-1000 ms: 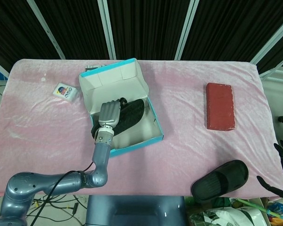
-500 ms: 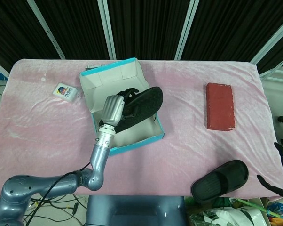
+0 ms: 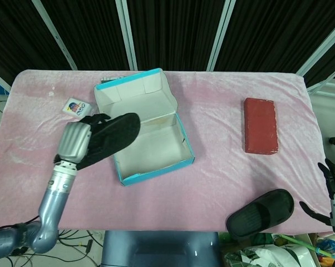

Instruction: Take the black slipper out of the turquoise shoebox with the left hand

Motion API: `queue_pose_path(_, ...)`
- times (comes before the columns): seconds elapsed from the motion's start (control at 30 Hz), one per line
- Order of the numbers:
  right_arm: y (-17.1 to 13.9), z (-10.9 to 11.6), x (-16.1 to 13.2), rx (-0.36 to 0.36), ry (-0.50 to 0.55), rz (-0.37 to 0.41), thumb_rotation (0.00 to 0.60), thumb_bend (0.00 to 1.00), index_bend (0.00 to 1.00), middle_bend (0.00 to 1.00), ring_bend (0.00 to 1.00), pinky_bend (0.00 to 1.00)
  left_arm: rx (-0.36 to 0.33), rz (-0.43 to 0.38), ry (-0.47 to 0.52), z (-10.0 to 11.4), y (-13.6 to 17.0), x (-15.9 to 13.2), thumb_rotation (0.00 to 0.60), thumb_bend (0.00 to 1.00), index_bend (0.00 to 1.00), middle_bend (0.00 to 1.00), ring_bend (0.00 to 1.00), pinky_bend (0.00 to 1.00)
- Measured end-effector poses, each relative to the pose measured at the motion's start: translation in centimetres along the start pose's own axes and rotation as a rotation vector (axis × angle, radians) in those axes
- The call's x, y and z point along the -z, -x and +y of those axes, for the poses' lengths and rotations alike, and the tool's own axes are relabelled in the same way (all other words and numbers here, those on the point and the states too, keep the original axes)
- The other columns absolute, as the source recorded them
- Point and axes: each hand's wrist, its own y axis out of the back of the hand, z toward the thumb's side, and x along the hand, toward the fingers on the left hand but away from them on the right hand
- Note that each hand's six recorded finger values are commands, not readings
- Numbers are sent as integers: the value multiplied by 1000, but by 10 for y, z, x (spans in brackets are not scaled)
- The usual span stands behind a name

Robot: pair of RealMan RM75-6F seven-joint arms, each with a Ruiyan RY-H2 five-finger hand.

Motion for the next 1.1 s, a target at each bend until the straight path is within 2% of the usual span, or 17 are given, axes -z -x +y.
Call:
queue_pose_path(0.13, 3, -2, 0, -4, 3, 3, 600, 89, 0, 0, 0, 134, 62, 93, -180, 5, 34, 44, 600, 529, 328, 450, 344, 556)
queue_pose_path(0.33, 8, -8, 1, -17, 14, 7, 600, 89, 0, 0, 0, 134, 135, 200, -294, -7, 49, 80, 600, 523, 327, 448, 345, 540)
queue_pose_path(0.53, 9, -9, 3, -17, 18, 7, 600, 89, 0, 0, 0, 134, 193, 263, -383, -36, 46, 104, 600, 516, 319, 443, 344, 529)
queue_pose_path(0.73, 8, -10, 7, -16, 23, -4, 600, 89, 0, 0, 0, 134, 255, 314, -407, -76, 31, 118, 600, 486, 280, 410, 341, 520)
queue_pose_path(0.8, 8, -10, 7, -17, 23, -3, 600, 89, 0, 0, 0, 134, 261, 325, -412, -86, 24, 120, 600, 414, 243, 370, 309, 497)
queue_pose_path(0.87, 8, -9, 7, -15, 21, -3, 600, 89, 0, 0, 0, 134, 249, 335, -414, -92, 17, 120, 600, 256, 169, 288, 237, 445)
queue_pose_path(0.93, 7, -9, 8, -14, 21, -6, 600, 89, 0, 0, 0, 134, 223, 351, -410, -95, 9, 118, 600, 61, 61, 169, 122, 324)
queue_pose_path(1.03, 7, -8, 9, -12, 21, -12, 600, 89, 0, 0, 0, 134, 173, 371, -388, -91, 5, 116, 600, 0, 0, 69, 12, 153)
queue_pose_path(1.1, 8, -8, 10, -11, 20, -17, 600, 89, 0, 0, 0, 133, 141, 380, -354, -85, 7, 115, 600, 0, 0, 48, 0, 105)
